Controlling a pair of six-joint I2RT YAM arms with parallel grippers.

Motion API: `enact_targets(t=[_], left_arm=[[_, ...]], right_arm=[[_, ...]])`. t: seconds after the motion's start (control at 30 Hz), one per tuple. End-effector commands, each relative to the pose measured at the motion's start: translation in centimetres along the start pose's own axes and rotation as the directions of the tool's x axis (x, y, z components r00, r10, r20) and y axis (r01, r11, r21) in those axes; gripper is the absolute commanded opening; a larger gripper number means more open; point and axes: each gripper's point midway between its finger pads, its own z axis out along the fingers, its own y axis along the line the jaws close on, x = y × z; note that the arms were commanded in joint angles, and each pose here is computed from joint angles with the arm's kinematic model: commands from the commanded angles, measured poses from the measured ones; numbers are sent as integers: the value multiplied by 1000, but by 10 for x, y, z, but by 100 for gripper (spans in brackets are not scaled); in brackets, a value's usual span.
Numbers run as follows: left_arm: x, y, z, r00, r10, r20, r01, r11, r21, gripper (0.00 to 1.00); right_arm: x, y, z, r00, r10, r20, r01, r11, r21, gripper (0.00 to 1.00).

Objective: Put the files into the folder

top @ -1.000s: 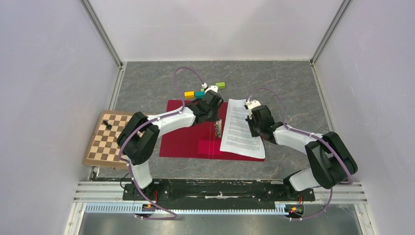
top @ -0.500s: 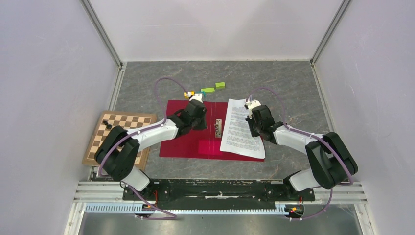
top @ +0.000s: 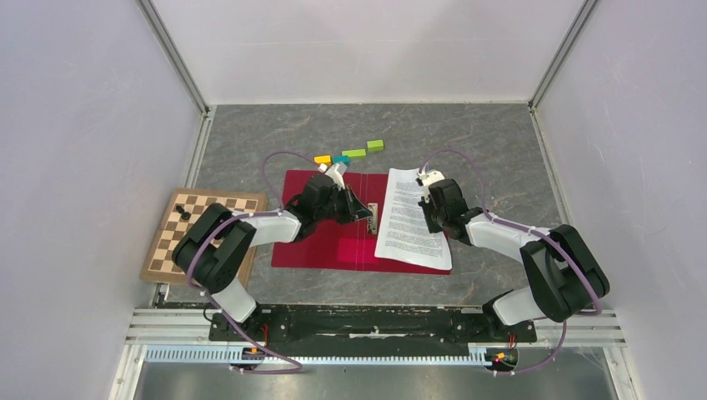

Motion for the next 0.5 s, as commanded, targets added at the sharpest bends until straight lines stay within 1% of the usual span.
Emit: enact_targets(t=[0.0, 0.17, 0.47], left_arm=[[-14, -22, 9, 998, -61, 17, 58, 987, 147, 3], [-30, -12, 16, 995, -85, 45, 78, 986, 149, 2], [-52, -9, 32, 994, -92, 61, 82, 987, 142, 2]], right_arm=[[-9, -1, -3, 1000, -13, 28, 13, 1000, 7, 0], [-9, -1, -3, 1000, -13, 27, 13, 1000, 3, 0], [-9, 0, -3, 1000, -15, 26, 15, 1000, 2, 0]])
